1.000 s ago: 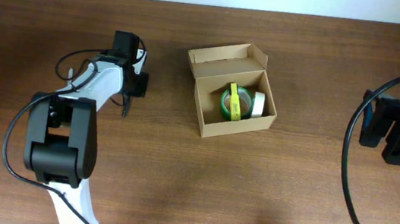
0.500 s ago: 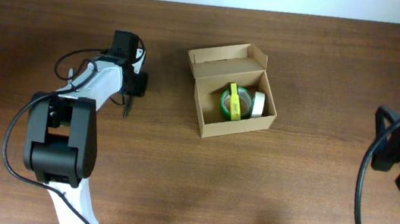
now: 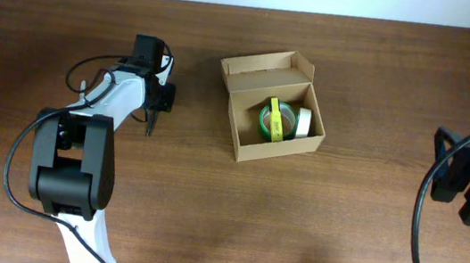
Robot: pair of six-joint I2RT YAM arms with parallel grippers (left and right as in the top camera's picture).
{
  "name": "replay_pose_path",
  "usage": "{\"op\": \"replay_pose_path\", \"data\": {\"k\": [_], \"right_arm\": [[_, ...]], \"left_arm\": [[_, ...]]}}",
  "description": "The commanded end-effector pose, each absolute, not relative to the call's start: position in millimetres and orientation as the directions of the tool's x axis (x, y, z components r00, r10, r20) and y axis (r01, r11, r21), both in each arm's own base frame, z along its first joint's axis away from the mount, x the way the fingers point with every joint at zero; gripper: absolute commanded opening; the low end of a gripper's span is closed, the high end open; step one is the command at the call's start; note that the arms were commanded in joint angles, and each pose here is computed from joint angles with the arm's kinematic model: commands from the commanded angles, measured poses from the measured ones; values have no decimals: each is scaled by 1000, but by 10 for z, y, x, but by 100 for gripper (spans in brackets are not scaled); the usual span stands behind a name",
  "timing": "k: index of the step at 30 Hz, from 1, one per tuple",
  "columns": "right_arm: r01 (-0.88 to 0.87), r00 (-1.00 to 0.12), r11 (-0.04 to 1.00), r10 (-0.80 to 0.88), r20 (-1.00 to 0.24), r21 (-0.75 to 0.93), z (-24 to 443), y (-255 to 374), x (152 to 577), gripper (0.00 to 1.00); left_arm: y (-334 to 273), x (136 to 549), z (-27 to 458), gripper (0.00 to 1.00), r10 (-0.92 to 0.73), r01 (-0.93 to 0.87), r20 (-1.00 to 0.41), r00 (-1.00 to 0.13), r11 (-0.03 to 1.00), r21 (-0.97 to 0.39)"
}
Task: Pack container
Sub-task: 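Close the left gripper on the dark pen and lift it, then carry the dark pen over the box and lower it inside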
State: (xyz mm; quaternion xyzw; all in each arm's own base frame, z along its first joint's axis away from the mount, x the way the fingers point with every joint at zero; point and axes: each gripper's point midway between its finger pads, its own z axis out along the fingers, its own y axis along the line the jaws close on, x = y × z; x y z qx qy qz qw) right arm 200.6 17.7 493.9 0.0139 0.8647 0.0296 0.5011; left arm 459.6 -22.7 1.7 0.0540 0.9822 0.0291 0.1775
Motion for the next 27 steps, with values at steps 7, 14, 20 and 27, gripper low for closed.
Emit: {"op": "replay_pose_path", "data": {"k": [7,14,20,27], "right_arm": [[-1,-514,997,67,-855,79,4895,187,2020,99],[-1,-514,997,67,-855,78,4895,186,2019,99],[-1,-514,997,67,-855,79,4895,187,2020,99],[-2,-514,997,66,-855,78,4895,187,2020,99]], "left_arm": [[-178,4384,-234,2,124,105,-254,-959,991,86],[-260,4583,563,1,133,106,-398,-908,990,88],[-420,4571,1441,2,155,124,-557,-816,988,92],[-753,4385,2102,2,203,190,-667,-717,977,94]]}}
